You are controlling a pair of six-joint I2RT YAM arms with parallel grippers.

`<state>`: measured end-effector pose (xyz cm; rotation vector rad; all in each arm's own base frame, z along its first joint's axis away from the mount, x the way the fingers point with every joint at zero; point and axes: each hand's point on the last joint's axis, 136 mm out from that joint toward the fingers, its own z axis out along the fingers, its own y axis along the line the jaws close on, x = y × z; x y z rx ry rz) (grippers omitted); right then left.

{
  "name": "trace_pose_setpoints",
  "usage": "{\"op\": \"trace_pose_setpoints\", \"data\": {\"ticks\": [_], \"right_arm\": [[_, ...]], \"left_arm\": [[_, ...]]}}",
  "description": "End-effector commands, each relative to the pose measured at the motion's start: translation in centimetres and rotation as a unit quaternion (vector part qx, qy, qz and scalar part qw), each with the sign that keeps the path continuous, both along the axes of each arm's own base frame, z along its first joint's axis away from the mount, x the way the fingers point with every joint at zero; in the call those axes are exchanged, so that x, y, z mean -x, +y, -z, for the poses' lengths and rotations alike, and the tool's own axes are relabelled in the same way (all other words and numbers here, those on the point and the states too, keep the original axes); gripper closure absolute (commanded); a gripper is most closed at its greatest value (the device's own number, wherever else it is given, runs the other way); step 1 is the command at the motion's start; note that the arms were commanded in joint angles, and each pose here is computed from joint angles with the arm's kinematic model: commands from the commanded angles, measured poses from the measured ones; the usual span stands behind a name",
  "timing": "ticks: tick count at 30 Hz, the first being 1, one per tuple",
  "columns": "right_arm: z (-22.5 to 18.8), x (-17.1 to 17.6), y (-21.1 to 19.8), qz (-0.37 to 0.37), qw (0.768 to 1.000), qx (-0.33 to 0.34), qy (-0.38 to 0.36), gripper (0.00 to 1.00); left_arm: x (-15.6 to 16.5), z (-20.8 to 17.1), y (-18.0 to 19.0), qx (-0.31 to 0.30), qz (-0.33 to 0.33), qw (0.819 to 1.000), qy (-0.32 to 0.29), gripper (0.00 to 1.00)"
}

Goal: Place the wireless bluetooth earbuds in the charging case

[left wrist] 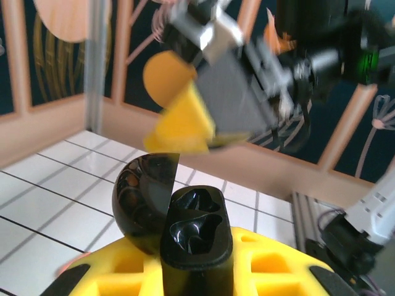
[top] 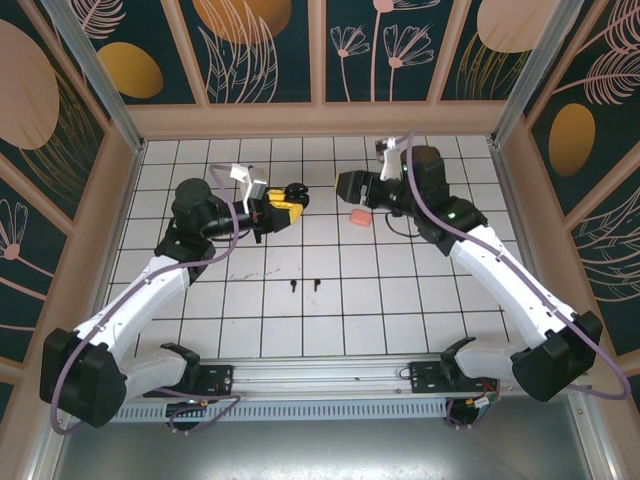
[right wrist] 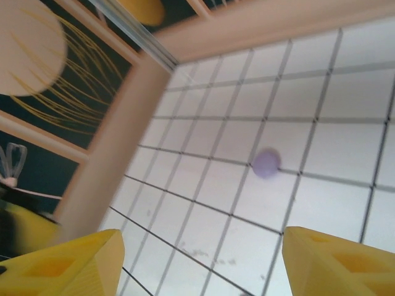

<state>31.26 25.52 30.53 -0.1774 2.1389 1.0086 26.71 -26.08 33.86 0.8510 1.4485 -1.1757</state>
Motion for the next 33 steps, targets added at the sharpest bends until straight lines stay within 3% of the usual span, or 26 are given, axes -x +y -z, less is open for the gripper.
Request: {"op": "trace_pose_setpoints", "data": {"ticks": [1,10,18,33], "right_arm": [[5.1,0.2,-0.5,0.030,0.998,0.016,0.059,0.32],[14.3,4.1,4.5,0.017,0.985,0.083,0.150,0.37],[19.3,5.9,8.0,0.037,0.964,0.160,0.210,0.45],[24.9,7.4,12.5,0.059,0.925,0.282,0.246,0.56]], "left_arm": [[-1.4,-2.6,1.5,0.039,-0.074,0.996,-0.042,1.00],[-4.6,-4.6,5.7,0.091,-0.229,0.967,-0.070,1.00],[-7.3,-4.1,9.2,0.101,-0.335,0.936,-0.050,1.00],[-8.6,-4.5,11.8,0.125,-0.382,0.914,-0.052,1.00]]}}
